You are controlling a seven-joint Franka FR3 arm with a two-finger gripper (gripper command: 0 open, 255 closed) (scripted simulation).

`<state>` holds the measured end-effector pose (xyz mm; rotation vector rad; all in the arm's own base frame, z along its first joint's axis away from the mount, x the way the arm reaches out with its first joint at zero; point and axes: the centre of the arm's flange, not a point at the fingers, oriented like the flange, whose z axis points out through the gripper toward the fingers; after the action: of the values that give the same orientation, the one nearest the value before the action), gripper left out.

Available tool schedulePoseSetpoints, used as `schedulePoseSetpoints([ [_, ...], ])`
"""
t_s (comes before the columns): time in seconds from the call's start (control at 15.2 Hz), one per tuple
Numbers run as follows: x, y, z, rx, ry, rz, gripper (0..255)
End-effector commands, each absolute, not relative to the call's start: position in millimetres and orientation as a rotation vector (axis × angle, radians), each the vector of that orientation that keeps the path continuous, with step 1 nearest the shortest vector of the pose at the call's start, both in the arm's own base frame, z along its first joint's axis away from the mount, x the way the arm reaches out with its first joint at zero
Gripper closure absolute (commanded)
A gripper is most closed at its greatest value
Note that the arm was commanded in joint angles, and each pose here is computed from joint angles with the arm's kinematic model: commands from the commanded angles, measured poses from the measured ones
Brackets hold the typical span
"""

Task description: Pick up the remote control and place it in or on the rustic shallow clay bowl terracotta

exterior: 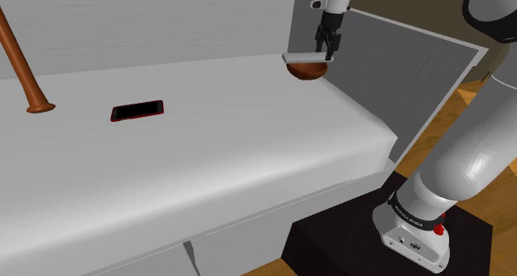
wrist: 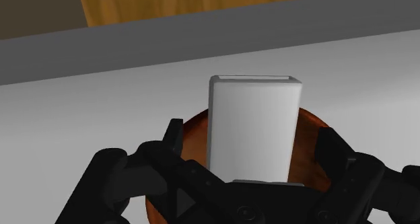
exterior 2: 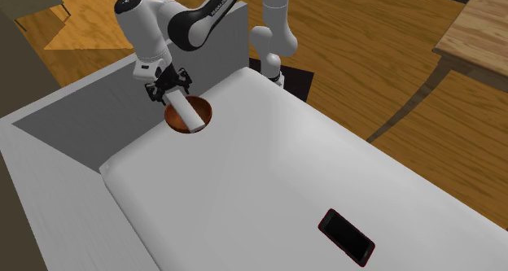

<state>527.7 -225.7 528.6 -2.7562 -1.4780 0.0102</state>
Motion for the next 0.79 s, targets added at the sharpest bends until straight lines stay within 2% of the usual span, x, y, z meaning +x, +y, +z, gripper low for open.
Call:
schedulePoseSetpoints([
  [0.0, 526, -229, 540, -2.758, -1.469, 0.016, 0],
  [0.2, 527, -229, 576, -2.758, -1.469, 0.016, 0],
  [0.73, 527, -229, 576, -2.758, -1.469, 0.016, 0],
])
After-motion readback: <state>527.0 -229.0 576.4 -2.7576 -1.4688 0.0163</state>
